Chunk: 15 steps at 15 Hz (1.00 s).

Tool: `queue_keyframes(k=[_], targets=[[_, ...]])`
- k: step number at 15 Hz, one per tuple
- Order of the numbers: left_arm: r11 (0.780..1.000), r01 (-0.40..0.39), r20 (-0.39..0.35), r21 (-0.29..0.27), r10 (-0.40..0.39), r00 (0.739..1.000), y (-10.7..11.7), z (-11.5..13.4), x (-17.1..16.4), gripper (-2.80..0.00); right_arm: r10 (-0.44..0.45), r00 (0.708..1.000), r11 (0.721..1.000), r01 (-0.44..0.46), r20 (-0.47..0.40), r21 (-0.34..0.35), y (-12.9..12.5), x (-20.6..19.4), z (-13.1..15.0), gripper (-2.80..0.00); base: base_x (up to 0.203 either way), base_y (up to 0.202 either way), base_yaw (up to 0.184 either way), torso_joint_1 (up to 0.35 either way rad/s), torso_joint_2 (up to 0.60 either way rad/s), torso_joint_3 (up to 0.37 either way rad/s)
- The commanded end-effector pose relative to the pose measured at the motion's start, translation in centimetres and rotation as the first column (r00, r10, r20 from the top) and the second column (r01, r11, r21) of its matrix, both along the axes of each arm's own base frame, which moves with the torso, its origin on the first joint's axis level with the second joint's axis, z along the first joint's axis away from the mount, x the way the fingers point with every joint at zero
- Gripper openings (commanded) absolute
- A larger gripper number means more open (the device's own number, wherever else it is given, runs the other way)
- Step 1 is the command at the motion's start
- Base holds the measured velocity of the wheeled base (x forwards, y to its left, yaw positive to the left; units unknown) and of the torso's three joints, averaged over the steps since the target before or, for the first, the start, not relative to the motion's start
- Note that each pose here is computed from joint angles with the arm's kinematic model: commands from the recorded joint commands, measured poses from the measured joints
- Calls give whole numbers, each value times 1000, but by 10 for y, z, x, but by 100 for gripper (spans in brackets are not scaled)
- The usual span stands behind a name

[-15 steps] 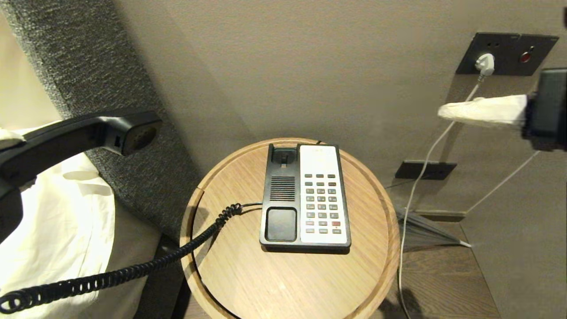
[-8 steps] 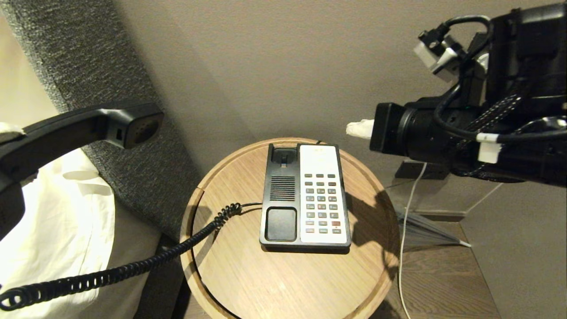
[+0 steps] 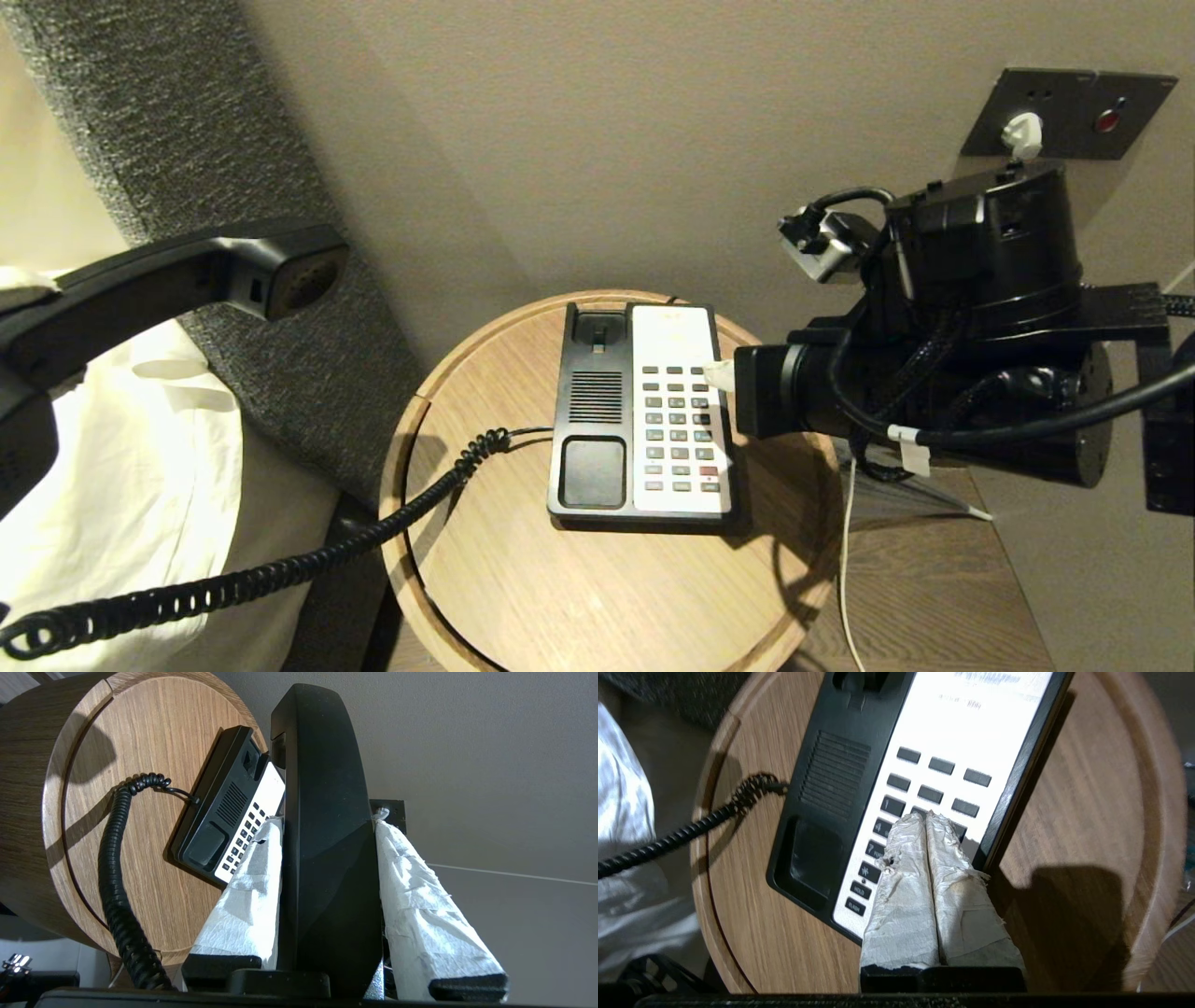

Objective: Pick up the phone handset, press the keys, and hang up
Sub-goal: Dial the number

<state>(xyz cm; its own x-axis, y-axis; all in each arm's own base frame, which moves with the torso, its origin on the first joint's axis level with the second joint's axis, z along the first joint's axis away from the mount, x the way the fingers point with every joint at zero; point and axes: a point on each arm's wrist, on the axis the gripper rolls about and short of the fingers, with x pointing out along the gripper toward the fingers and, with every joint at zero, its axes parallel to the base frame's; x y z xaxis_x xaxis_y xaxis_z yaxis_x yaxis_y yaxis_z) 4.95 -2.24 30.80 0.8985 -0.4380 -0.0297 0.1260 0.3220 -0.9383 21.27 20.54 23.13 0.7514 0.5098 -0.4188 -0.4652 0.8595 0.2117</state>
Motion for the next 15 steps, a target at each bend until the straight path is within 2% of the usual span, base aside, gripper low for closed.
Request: queue_keyframes(k=[1,15], targets=[[1000,0,-6,-5,0,1000,0,-1,0,-280,3,1000,1000,-3,-19,-27,2,1,-9,-280,0,0,0,0,0,0],[1000,-2,-12,3,2,1000,0,-3,1,-280,8,999,999,-9,-35,-50,19,17,-27,-280,0,0,0,0,0,0]])
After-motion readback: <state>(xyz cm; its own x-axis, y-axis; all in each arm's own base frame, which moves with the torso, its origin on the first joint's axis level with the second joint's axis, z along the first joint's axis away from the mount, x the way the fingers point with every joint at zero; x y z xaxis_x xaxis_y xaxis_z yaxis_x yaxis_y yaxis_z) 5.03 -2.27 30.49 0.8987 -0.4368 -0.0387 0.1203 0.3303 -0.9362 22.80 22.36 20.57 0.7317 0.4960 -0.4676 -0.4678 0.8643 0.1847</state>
